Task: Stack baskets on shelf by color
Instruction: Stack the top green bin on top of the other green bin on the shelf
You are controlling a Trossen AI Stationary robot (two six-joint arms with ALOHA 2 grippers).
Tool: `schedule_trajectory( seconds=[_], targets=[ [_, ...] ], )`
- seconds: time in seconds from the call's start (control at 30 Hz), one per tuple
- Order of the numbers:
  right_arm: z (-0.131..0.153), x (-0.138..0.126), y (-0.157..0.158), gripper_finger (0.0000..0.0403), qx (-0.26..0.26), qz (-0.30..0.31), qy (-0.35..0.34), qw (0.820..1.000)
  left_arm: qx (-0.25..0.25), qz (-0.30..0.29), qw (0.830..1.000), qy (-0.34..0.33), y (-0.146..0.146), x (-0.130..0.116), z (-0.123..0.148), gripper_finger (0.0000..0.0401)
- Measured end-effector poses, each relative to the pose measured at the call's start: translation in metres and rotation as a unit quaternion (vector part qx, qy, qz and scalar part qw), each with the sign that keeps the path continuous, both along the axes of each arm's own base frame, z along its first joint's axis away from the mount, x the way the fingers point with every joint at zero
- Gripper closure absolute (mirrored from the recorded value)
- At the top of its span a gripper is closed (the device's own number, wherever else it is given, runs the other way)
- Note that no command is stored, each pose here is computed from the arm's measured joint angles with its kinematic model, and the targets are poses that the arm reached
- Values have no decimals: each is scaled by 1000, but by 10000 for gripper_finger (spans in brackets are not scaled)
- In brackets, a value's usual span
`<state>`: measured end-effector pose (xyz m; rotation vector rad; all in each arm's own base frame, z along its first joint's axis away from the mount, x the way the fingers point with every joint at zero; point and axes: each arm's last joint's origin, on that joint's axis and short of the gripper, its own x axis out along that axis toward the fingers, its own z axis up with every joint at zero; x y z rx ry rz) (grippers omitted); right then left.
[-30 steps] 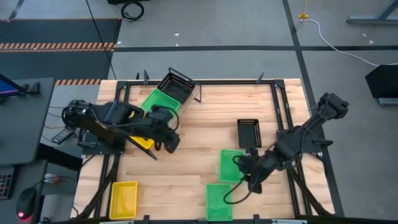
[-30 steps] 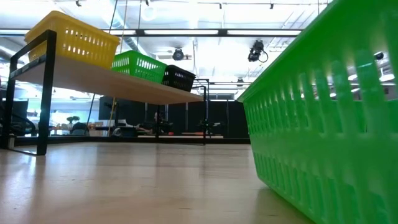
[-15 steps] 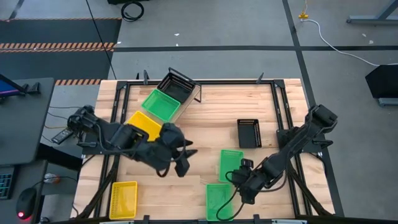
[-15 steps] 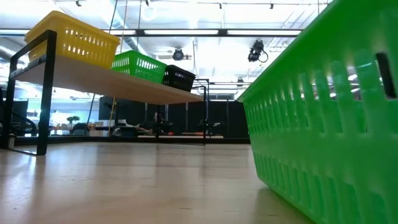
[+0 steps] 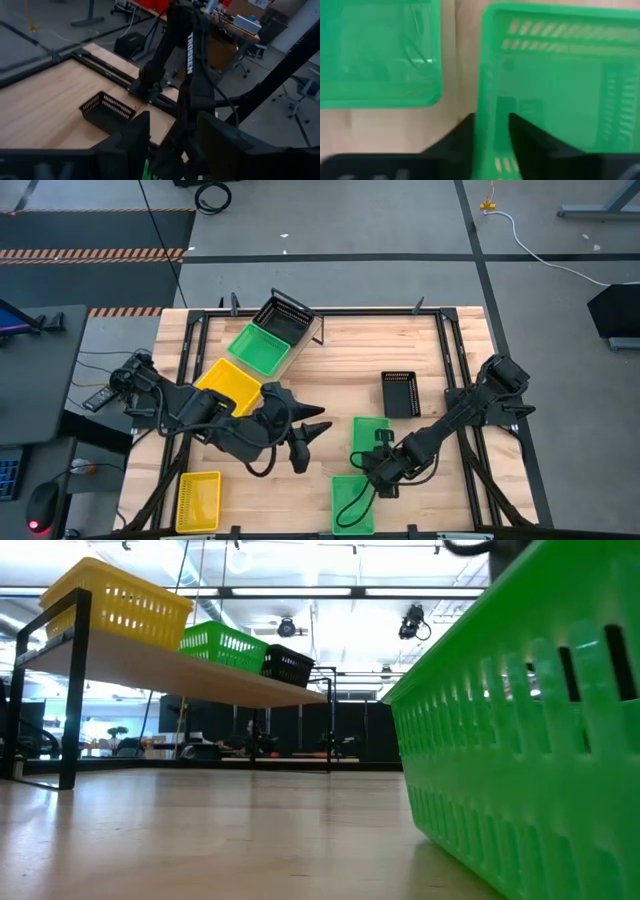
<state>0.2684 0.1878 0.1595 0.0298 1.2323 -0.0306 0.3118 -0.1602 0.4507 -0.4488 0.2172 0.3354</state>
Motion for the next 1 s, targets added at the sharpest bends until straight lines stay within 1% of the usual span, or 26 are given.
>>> schedule_trajectory(
  seconds=[0.1,0.13,0.17,0.23,0.33,0.43,0.57,0.67,0.77,0.9,1.0],
  targets=[
    [-1,4,-7,363,-18,31,9,999,0,-3,1000,-4,-2,0,1,229],
    [-1,5,-10,382,-24,44,12,999,-1,-3,1000,-6,-2,0,1,229],
    [-1,6,-13,389,-29,57,13,998,-1,-3,1000,-7,-2,0,2,229],
    [3,8,-19,385,-43,74,15,996,10,-10,1000,-3,0,-3,4,229],
    [14,13,-29,386,-69,78,9,995,38,-22,999,2,8,-12,12,229],
    [35,23,-40,394,-89,74,-18,993,54,-13,998,9,22,-26,22,229],
    [64,40,-56,386,-111,84,-58,989,69,3,997,27,39,-41,28,229],
    [87,56,-68,388,-126,105,-88,983,90,3,995,52,48,-48,29,229],
    [112,70,-84,394,-143,119,-115,976,97,0,993,70,50,-51,26,229],
    [143,85,-110,390,-184,152,-148,960,99,8,993,67,49,-51,27,229],
    [169,92,-130,385,-209,154,-171,950,98,25,993,60,50,-52,28,229]
  ],
)
